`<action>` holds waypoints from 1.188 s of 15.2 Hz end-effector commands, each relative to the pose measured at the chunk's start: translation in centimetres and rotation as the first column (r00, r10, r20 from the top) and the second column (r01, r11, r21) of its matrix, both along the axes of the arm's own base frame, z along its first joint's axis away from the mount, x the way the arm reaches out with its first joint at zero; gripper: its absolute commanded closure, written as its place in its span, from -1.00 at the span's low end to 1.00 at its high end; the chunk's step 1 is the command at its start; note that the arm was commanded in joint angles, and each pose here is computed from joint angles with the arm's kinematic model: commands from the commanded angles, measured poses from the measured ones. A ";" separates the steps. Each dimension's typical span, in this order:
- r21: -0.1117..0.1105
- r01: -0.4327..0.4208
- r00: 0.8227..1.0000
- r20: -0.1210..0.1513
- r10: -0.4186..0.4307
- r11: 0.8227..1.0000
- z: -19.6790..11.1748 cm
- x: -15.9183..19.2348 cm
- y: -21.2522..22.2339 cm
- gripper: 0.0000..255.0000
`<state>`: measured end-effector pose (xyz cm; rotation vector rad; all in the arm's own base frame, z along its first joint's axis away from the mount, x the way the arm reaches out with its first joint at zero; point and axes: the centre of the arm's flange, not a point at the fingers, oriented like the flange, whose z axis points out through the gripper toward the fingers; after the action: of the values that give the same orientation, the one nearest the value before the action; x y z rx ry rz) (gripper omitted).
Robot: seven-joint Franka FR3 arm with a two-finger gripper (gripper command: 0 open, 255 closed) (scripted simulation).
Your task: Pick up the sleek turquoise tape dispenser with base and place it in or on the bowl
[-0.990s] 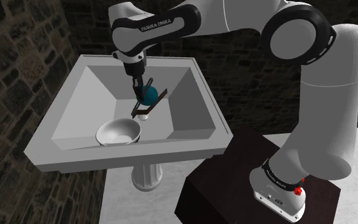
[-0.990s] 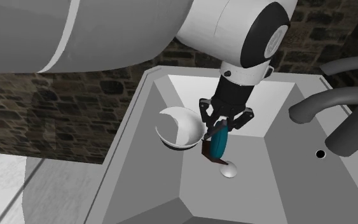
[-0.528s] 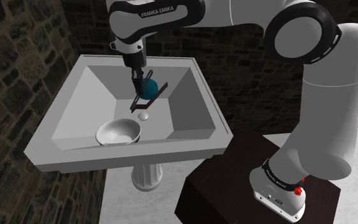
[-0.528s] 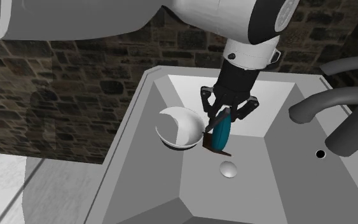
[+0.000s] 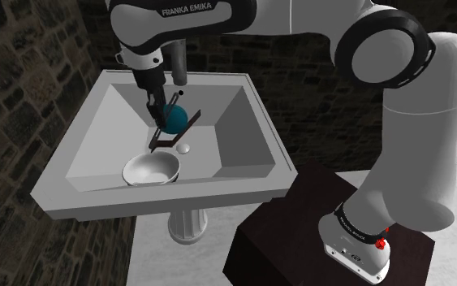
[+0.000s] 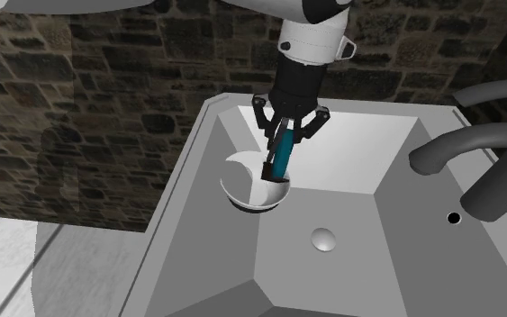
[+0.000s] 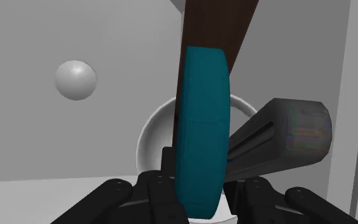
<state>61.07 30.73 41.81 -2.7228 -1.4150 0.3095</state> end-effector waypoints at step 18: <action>0.000 0.001 1.000 0.000 -0.001 1.000 -6.2 -2.3 7.4 1.00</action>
<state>58.85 38.06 36.25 -2.7248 -1.4126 0.3086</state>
